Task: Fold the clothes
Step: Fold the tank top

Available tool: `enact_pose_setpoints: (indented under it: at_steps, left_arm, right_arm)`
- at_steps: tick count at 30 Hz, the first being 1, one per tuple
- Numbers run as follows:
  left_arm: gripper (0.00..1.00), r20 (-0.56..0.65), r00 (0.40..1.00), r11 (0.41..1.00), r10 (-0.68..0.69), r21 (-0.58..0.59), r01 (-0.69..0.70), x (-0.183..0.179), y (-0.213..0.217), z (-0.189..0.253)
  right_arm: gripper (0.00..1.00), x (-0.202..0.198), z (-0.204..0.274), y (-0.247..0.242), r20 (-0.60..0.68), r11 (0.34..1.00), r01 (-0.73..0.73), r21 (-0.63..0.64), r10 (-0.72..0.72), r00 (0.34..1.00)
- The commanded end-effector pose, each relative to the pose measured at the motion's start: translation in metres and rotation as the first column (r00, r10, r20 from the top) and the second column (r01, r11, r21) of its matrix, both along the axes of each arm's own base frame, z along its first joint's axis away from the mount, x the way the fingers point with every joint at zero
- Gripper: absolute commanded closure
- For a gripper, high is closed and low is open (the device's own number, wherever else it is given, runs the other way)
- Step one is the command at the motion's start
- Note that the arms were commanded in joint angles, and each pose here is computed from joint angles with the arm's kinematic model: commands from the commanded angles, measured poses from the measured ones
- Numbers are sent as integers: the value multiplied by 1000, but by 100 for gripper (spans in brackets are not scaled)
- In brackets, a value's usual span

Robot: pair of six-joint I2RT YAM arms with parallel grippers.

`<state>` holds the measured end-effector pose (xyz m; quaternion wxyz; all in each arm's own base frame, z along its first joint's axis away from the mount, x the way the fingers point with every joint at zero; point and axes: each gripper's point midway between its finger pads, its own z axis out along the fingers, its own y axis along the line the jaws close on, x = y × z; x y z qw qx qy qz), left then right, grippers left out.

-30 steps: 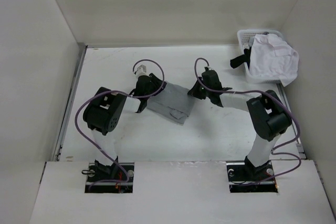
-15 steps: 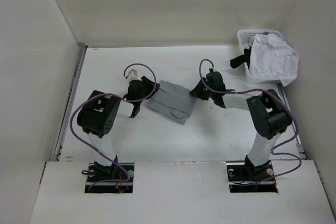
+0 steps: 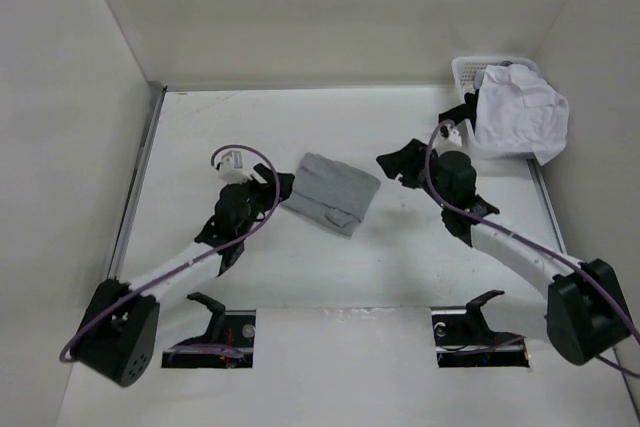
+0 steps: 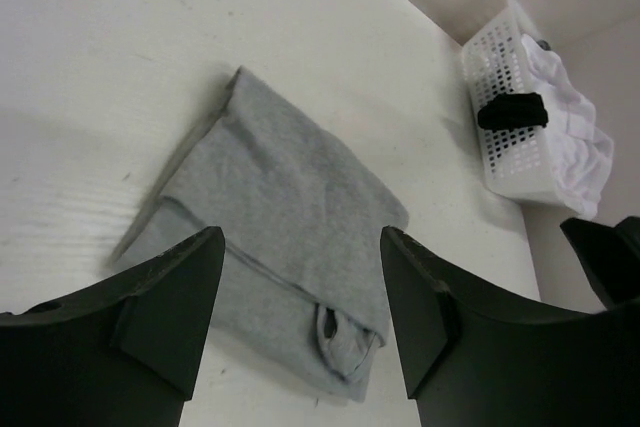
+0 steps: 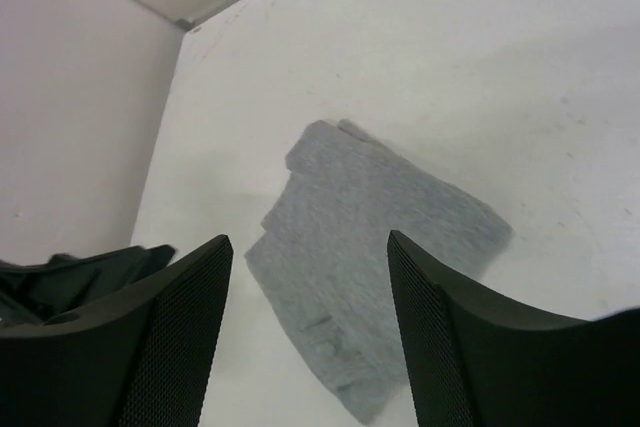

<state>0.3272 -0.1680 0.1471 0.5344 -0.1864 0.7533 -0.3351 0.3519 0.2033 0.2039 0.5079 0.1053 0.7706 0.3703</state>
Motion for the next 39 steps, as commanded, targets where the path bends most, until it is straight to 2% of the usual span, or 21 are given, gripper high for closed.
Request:
enact_pose_setpoints:
  at_steps: [1,8,9,10,26,39]
  left_arm:
    - [35,-52,995,991,90,108,-84,-20,35,-13]
    - [27,-93,980,975,173,159,-157,-45,78,-11]
    - [26,-102,979,974,177,162,-159,-46,80,-12]
    - [26,-113,978,974,177,164,-157,-48,82,-14]
    - [29,-224,948,969,228,147,-198,-48,100,-39]
    - [31,-225,947,967,231,161,-198,-40,102,-44]
  right_arm:
    - [30,-5,-7,-28,64,991,128,-26,-127,990]
    - [18,-17,-24,-86,120,936,351,9,-350,929]
    - [12,-17,-23,-88,117,932,361,19,-361,925]
    - [0,-18,-25,-90,111,929,369,25,-369,923]
    - [0,-16,-37,-102,62,911,411,13,-411,909]
    - [0,-13,-43,-100,47,914,405,1,-404,913]
